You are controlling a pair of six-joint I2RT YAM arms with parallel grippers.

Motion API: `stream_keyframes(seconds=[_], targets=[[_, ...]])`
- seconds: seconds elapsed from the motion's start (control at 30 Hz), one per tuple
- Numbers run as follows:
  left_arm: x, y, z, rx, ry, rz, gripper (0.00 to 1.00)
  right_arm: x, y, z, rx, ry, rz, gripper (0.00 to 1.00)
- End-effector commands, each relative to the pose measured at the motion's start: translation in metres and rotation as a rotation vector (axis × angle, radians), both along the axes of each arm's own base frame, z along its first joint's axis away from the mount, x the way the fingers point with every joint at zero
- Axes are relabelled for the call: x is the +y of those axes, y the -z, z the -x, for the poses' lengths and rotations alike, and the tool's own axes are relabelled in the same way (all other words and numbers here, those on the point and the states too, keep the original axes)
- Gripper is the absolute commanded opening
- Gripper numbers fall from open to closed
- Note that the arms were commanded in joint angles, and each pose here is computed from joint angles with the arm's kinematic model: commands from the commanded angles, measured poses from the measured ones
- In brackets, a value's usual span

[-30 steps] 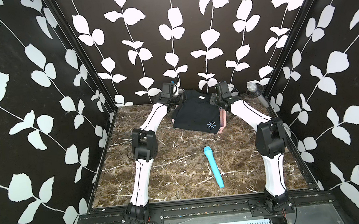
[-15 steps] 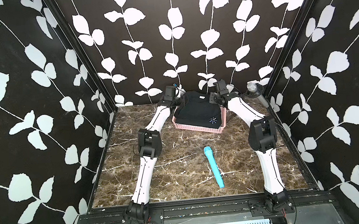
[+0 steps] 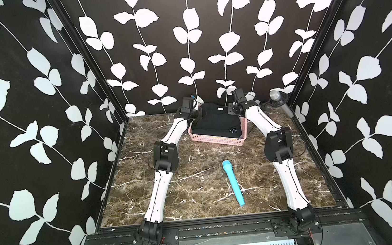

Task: Put the folded t-shirts into the basket
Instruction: Place the T-shirt in the bin.

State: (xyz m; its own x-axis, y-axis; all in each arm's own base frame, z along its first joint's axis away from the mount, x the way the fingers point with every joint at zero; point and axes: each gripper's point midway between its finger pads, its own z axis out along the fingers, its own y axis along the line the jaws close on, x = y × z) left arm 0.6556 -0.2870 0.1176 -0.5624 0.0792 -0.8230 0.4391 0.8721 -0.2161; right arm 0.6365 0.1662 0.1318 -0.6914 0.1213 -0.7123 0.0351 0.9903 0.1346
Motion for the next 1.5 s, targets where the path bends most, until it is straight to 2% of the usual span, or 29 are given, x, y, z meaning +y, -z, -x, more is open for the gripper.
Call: stream_keyframes(seconds=[0.0, 0.13, 0.27, 0.3, 0.4, 0.53, 0.93, 1.13, 1.27, 1.47], targets=[[0.016, -0.007, -0.007, -0.027, -0.049, -0.05, 0.09, -0.028, -0.01, -0.001, -0.001, 0.049, 0.058, 0.32], [0.021, -0.022, -0.007, -0.044, -0.066, -0.066, 0.26, -0.043, -0.029, 0.004, -0.013, 0.064, 0.107, 0.39], [0.025, -0.034, -0.004, -0.052, -0.077, -0.082, 0.36, -0.049, -0.052, 0.012, -0.034, 0.065, 0.144, 0.52], [0.027, -0.047, -0.002, -0.065, -0.082, -0.081, 0.39, -0.049, -0.056, 0.014, -0.037, 0.061, 0.144, 0.54], [0.03, -0.064, 0.004, -0.071, -0.087, -0.083, 0.45, -0.046, -0.069, 0.02, -0.05, 0.037, 0.125, 0.62], [0.023, -0.078, 0.018, -0.071, -0.056, -0.084, 0.51, -0.025, -0.079, 0.028, -0.077, -0.055, 0.035, 0.66], [-0.014, -0.062, 0.051, -0.032, 0.059, -0.126, 0.56, 0.013, -0.064, 0.033, -0.072, -0.214, -0.088, 0.7], [-0.027, -0.039, 0.053, -0.004, 0.099, -0.117, 0.56, 0.019, -0.039, 0.022, -0.03, -0.229, -0.15, 0.65], [-0.026, -0.016, 0.048, 0.02, 0.095, -0.151, 0.55, 0.032, -0.018, 0.016, 0.008, -0.26, -0.206, 0.59], [-0.009, 0.016, 0.048, 0.088, 0.046, -0.242, 0.55, 0.025, 0.019, 0.007, 0.083, -0.203, -0.177, 0.55]])
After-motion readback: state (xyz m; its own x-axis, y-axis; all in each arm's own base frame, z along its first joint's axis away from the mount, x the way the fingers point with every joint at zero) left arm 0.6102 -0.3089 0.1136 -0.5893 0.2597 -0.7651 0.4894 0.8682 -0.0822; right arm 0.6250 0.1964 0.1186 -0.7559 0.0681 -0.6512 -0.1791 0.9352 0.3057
